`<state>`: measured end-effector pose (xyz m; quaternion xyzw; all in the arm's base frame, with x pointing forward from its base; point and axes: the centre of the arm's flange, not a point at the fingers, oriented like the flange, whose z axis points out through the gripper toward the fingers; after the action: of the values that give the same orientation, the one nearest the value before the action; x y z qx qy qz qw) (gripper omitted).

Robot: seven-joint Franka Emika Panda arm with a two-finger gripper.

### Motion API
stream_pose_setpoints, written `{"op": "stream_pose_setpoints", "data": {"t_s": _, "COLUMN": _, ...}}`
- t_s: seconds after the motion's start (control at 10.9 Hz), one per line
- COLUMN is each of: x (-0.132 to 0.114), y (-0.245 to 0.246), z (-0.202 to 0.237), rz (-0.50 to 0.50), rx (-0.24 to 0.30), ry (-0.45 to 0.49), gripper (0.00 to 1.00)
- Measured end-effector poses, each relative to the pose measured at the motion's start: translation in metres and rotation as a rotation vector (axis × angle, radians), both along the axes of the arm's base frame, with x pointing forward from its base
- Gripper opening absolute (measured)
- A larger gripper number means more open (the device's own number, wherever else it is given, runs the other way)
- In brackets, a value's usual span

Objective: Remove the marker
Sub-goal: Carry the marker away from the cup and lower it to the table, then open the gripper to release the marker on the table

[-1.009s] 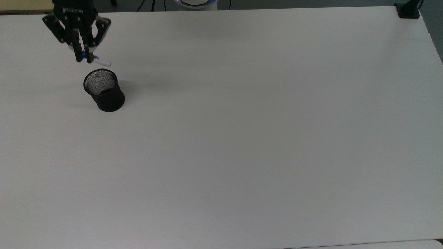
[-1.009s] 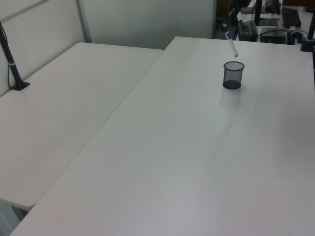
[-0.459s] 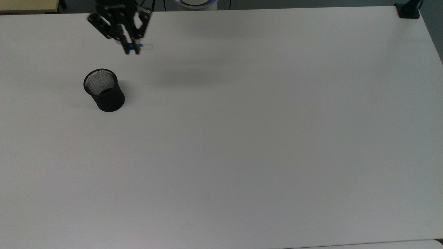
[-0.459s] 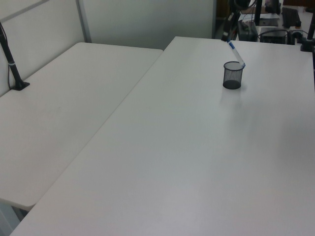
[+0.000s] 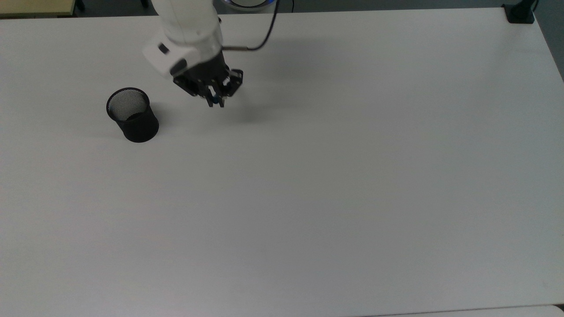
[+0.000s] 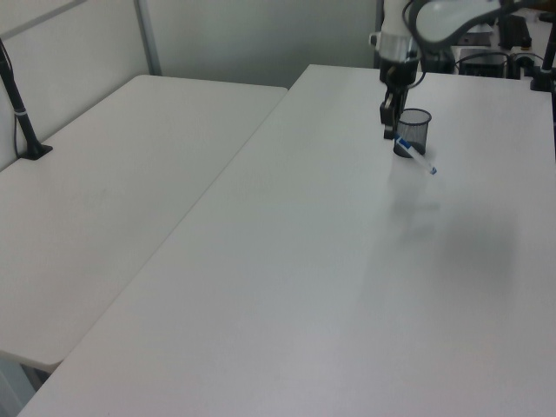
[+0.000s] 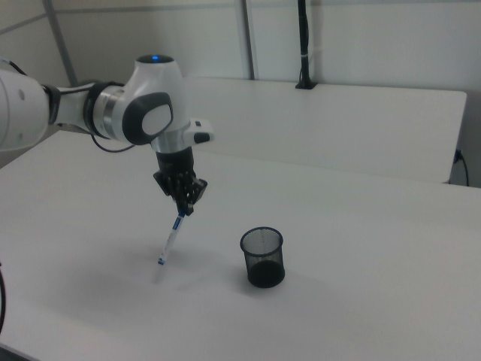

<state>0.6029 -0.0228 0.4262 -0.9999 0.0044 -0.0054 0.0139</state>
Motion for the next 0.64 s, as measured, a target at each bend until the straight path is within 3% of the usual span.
{"op": "stream_pose_setpoints", "data": {"t_s": 0.18, "x": 0.009, "y": 0.019, "z": -0.04, "rz": -0.003, "rx": -0.022, "ry": 0.039, "gripper": 0.2}}
{"op": "stream_pose_setpoints", "data": {"t_s": 0.55, "x": 0.021, "y": 0.022, "z": -0.077, "rz": -0.045, "rx": -0.046, "ry": 0.02, "gripper": 0.2}}
{"op": "stream_pose_setpoints", "data": {"t_s": 0.64, "x": 0.022, "y": 0.021, "z": -0.08, "rz": -0.053, "rx": -0.048, "ry": 0.018, "gripper": 0.24}}
